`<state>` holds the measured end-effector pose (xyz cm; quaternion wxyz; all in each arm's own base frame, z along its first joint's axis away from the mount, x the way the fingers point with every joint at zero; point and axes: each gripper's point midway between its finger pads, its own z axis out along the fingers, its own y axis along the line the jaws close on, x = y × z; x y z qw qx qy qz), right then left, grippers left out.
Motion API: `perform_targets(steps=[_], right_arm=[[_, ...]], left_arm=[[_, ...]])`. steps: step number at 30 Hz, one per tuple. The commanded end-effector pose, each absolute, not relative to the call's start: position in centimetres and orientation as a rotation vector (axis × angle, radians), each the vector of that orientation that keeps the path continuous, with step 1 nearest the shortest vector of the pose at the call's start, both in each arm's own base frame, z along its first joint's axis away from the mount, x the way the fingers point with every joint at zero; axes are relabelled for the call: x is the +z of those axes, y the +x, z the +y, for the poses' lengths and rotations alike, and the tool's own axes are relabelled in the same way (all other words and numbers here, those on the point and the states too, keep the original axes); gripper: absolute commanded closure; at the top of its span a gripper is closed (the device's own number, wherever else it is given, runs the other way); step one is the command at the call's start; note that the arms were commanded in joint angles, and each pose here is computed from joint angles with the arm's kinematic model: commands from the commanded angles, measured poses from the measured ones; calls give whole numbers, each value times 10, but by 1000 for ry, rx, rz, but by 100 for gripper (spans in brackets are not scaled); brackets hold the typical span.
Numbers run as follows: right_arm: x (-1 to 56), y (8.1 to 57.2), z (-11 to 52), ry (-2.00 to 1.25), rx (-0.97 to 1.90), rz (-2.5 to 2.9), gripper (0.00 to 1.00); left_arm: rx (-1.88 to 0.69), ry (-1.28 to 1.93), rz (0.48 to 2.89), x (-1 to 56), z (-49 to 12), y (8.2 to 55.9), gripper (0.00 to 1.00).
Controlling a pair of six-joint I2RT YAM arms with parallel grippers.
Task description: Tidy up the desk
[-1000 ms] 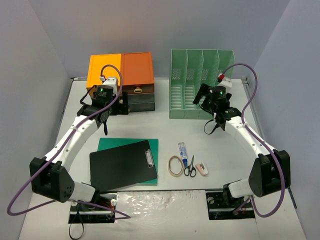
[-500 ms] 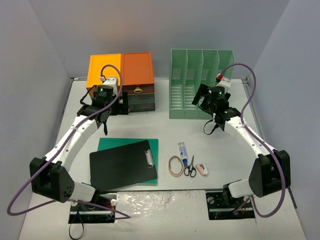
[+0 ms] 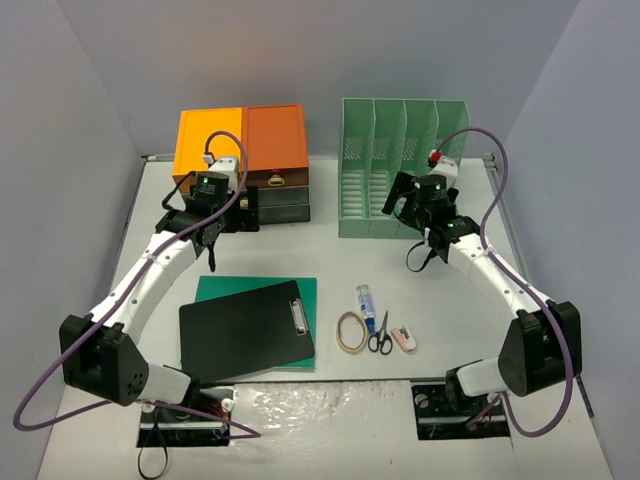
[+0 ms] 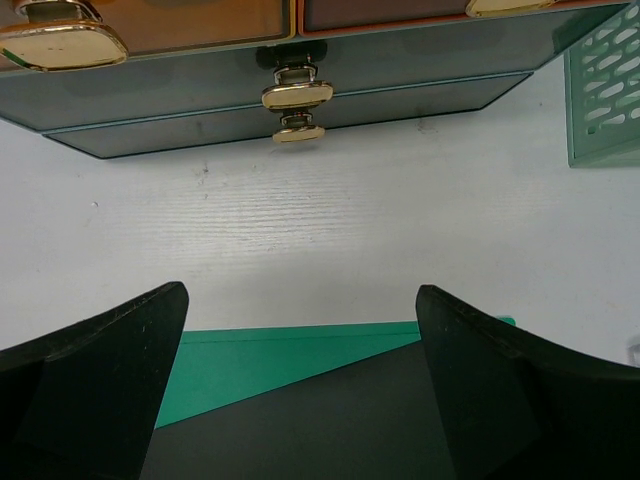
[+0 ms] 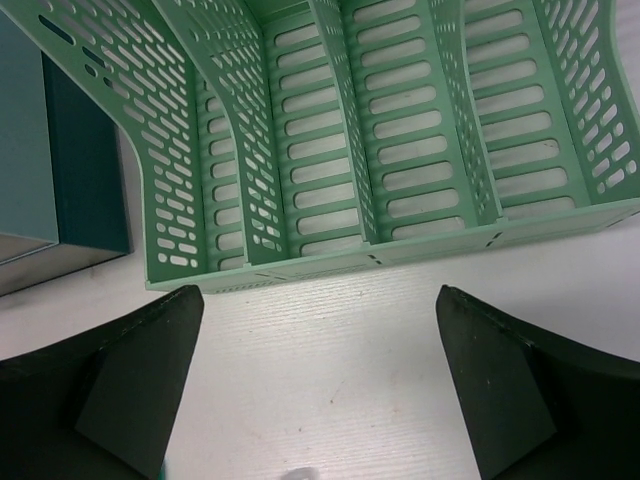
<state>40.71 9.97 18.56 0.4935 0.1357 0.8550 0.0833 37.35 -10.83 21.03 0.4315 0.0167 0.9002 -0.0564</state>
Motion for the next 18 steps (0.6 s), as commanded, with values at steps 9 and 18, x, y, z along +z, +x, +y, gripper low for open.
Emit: perform_targets(steps=[9, 18], right_arm=[[199, 396, 118, 295, 221, 2055, 5], [140, 339, 141, 253, 131, 2257, 19]], left_arm=[[-185, 37, 2215, 218, -112, 359, 3], [-210, 79, 2241, 203, -131, 345, 3]])
